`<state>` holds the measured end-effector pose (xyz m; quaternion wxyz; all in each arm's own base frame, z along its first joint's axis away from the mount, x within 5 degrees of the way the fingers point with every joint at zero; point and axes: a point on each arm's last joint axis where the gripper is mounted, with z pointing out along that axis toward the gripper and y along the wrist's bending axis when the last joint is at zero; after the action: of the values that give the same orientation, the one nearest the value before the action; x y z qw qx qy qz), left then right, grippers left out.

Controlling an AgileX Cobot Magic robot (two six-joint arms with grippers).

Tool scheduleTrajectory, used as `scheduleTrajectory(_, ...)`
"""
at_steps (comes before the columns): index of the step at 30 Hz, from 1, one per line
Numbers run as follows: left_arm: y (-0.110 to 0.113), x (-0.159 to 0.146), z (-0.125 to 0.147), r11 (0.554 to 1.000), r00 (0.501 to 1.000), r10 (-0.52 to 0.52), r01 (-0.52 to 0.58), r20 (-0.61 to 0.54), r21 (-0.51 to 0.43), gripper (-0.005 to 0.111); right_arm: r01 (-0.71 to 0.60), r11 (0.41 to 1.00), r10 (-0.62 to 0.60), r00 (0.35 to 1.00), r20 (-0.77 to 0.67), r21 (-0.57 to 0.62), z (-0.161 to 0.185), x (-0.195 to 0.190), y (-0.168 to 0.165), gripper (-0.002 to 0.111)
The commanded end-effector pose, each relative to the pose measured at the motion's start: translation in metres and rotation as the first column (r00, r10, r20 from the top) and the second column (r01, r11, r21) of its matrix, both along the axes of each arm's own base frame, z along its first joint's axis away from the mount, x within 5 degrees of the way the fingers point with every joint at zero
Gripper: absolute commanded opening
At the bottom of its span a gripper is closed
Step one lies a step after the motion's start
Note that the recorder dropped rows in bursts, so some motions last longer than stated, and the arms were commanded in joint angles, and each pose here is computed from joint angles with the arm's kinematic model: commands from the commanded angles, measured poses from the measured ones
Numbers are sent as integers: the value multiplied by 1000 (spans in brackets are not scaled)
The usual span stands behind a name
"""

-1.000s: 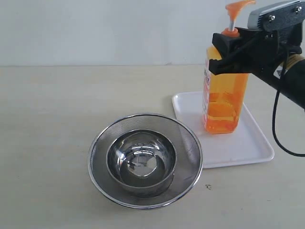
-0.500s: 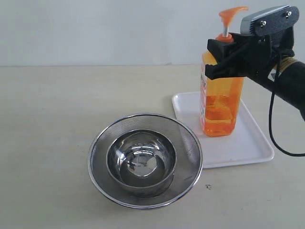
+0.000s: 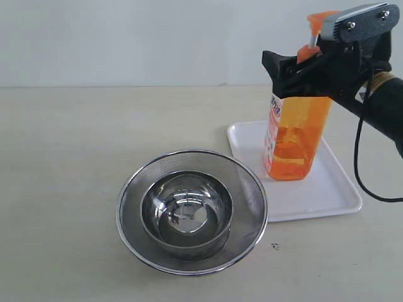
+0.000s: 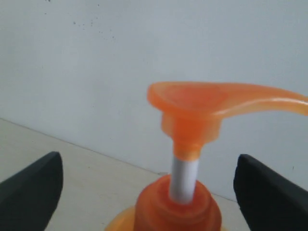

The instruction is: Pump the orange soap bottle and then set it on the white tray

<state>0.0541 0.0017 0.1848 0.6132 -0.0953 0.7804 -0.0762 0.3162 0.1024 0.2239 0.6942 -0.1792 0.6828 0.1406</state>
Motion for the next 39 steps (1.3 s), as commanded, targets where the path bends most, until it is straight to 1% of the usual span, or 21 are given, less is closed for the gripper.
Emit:
scheduleTrajectory(1,0,0,0,1000,1000,-1,1,12,7,5,21,1000,-21,1000,-7,-2,4,1,-3,89)
scheduleTrajectory(9,0,0,0,1000,1000,-1,1,12,7,5,39,999,-39,999,-36,6,19,-7,-7,89)
scheduleTrajectory(16,0,0,0,1000,1000,-1,1,12,7,5,58,998,-62,989,-132,-37,33,-20,-12,89)
scheduleTrajectory(19,0,0,0,1000,1000,-1,1,12,7,5,45,999,-47,984,-171,-16,36,-29,-13,89)
scheduleTrajectory(22,0,0,0,1000,1000,-1,1,12,7,5,27,1000,-26,991,-134,11,38,-47,-16,89)
scheduleTrajectory(27,0,0,0,1000,1000,-1,1,12,7,5,-11,997,15,998,-61,73,33,-91,-24,89)
scheduleTrajectory(33,0,0,0,1000,1000,-1,1,12,7,5,2,988,17,992,-123,155,17,-132,-35,89)
scheduleTrajectory(37,0,0,0,1000,1000,-1,1,12,7,5,-37,989,50,995,-91,144,9,-156,-38,89)
scheduleTrajectory(39,0,0,0,1000,1000,-1,1,12,7,5,-55,979,71,995,-76,199,5,-170,-40,89)
